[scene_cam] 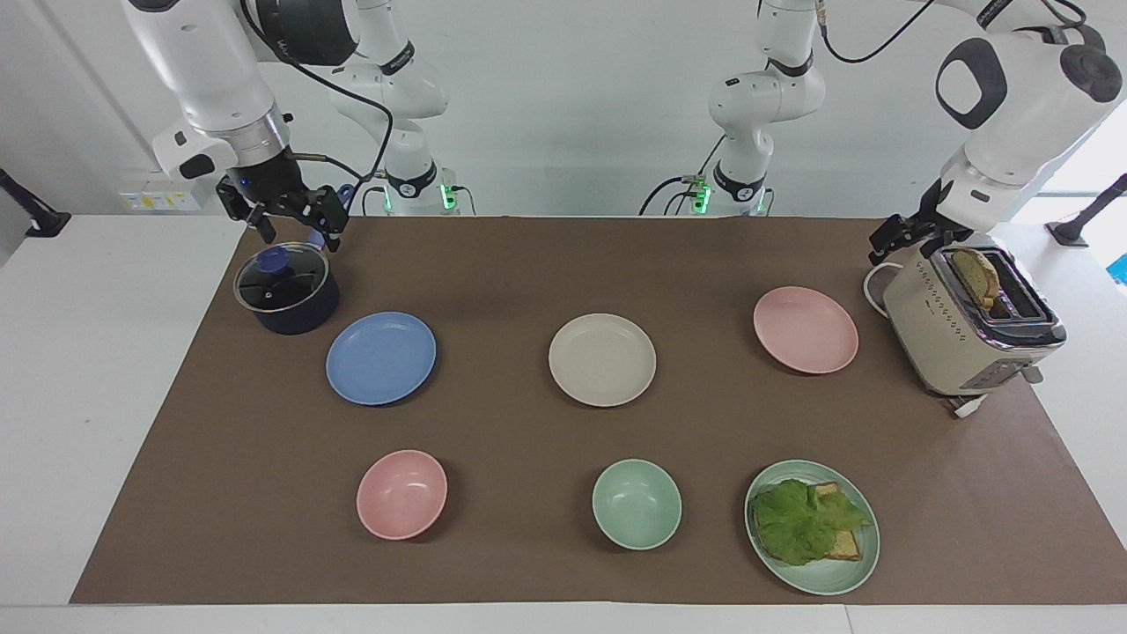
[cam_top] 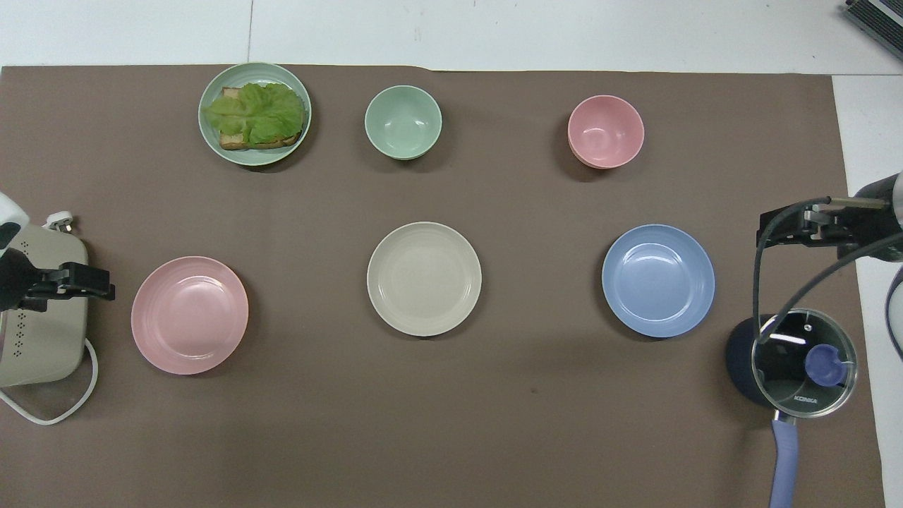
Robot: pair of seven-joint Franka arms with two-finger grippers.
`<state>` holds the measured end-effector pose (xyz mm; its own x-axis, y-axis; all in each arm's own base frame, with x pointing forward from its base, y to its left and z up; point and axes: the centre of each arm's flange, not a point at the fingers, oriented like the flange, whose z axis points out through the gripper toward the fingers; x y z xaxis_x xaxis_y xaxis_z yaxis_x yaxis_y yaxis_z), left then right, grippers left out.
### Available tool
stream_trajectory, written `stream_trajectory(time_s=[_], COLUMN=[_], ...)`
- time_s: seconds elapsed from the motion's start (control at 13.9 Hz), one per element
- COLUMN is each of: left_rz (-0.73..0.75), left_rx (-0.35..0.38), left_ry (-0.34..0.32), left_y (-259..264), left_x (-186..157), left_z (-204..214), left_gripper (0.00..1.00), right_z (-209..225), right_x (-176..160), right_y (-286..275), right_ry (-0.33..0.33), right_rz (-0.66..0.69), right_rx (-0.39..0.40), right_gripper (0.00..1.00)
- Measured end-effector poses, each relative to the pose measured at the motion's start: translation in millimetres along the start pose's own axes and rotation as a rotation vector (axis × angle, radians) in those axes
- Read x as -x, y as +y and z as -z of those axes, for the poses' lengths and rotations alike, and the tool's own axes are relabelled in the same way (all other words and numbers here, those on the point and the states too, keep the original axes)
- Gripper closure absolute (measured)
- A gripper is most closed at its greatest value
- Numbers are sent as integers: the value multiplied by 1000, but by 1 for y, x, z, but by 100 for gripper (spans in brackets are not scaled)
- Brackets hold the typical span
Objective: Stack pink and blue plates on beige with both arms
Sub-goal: 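Reach the left gripper to the pink plate rim and grasp it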
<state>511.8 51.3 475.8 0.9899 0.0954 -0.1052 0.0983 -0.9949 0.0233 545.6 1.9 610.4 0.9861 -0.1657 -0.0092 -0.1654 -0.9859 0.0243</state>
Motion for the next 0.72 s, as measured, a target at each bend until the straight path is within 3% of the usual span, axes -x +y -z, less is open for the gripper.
stream_trajectory(time_s=[0.36, 0.72], left_rz=[-1, -11], left_rx=[-2, -12], left_ry=[-41, -71], left_y=[-2, -4], left_x=[-2, -8], left_z=[-72, -111], left_gripper=[0, 0], right_z=[0, 0], right_x=[0, 0], right_y=[1, 2], right_ry=[0, 0], right_rz=[-1, -4], right_rx=[0, 0], right_gripper=[0, 0])
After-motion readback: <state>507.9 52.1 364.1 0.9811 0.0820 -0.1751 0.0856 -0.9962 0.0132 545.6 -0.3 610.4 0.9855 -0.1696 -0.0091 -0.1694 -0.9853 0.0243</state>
